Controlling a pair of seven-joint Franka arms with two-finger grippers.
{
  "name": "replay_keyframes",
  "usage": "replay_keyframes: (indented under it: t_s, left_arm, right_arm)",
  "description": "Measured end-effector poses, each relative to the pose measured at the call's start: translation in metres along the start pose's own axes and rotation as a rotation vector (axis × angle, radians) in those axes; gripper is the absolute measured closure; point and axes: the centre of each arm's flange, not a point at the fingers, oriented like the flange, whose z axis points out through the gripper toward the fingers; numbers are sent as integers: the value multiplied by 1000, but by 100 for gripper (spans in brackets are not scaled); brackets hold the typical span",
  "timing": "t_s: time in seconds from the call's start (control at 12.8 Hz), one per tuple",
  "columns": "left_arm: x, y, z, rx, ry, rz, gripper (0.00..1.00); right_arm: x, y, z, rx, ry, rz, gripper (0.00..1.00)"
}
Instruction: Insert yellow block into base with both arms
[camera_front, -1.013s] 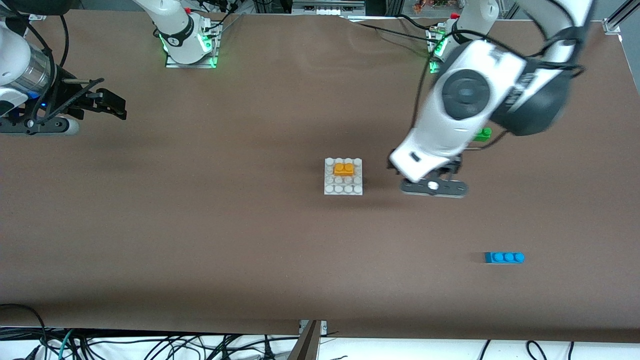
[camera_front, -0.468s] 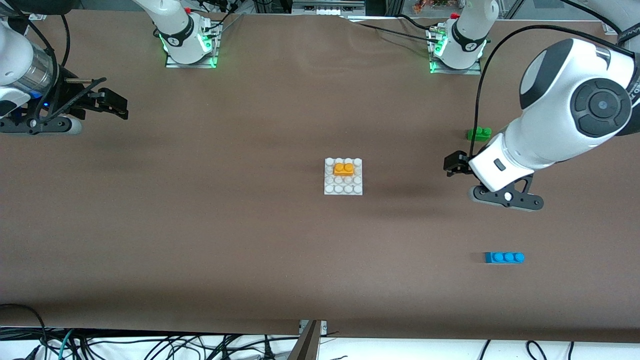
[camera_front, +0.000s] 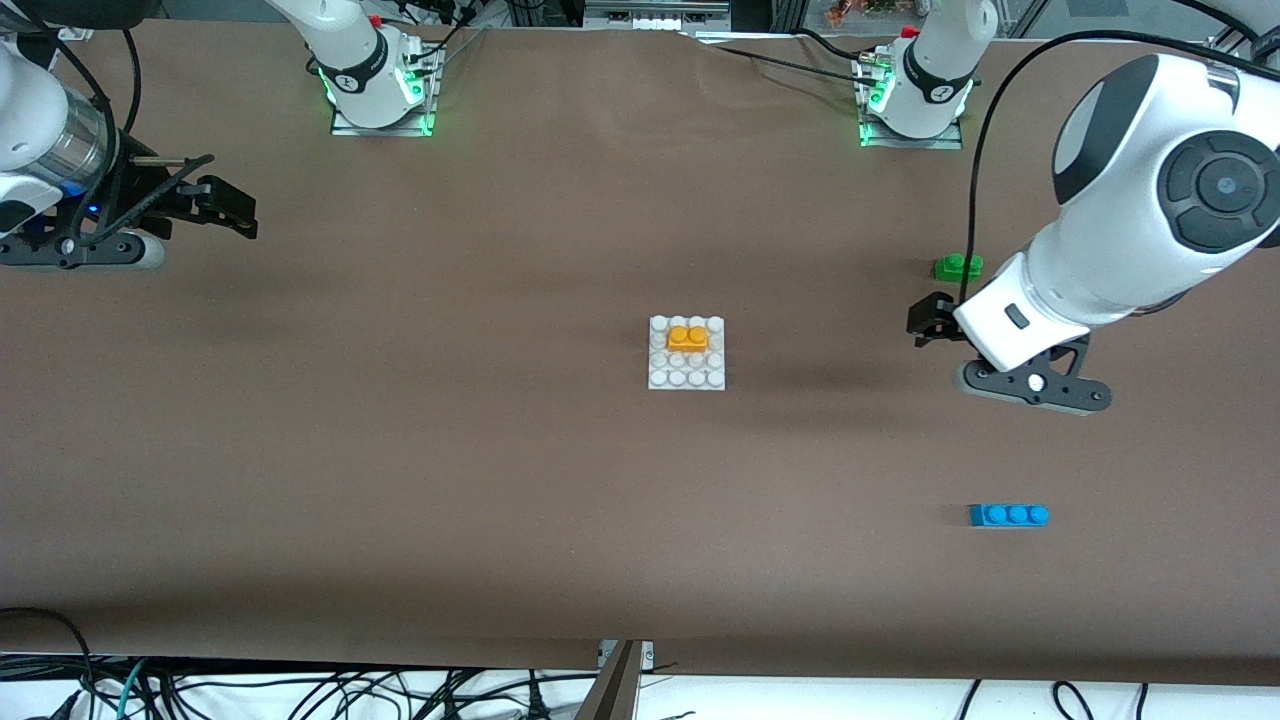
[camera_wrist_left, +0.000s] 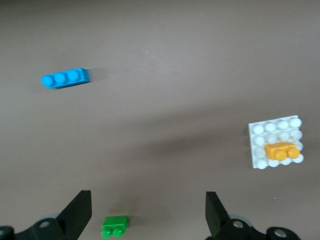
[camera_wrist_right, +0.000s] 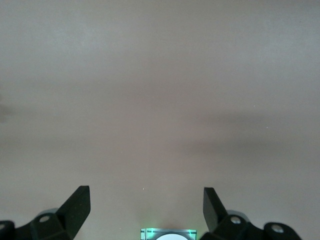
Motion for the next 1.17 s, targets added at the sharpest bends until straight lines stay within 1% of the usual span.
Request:
replay_keyframes:
  t_s: [0.23,0.31,0.39,0.55,0.62,0.78,0.86,1.01,1.17]
  left_arm:
    - [-6,-46,1,-126,6,-116,0]
    - [-10,-67,3,-150,18,-150,0]
    - [-16,-81,4,-154,45,-153,0]
    - [-34,-85,-1,-137,102,-128,0]
    - [-46,-87,-5,-118,114,-119,0]
    - [-69,-95,-15,-45,123,-114,0]
    - [-78,-100,-20,-24,125,-120,0]
    - [-90,-117,-27,-17,127,-144,0]
    - [-96,-132,-31,-16,125,-166,0]
  right_arm:
    - [0,0,0,0,0,0,0]
    - [0,0,0,0,1,-1,0]
    - [0,0,0,0,1,-1,0]
    - [0,0,0,0,3,-1,0]
    - [0,0,0,0,4,-1,0]
    - [0,-1,0,0,5,-1,0]
    - [0,-1,0,0,5,-2,0]
    - [1,-1,-1,1,9,-2,0]
    - [2,-1,-2,2,24,-1,0]
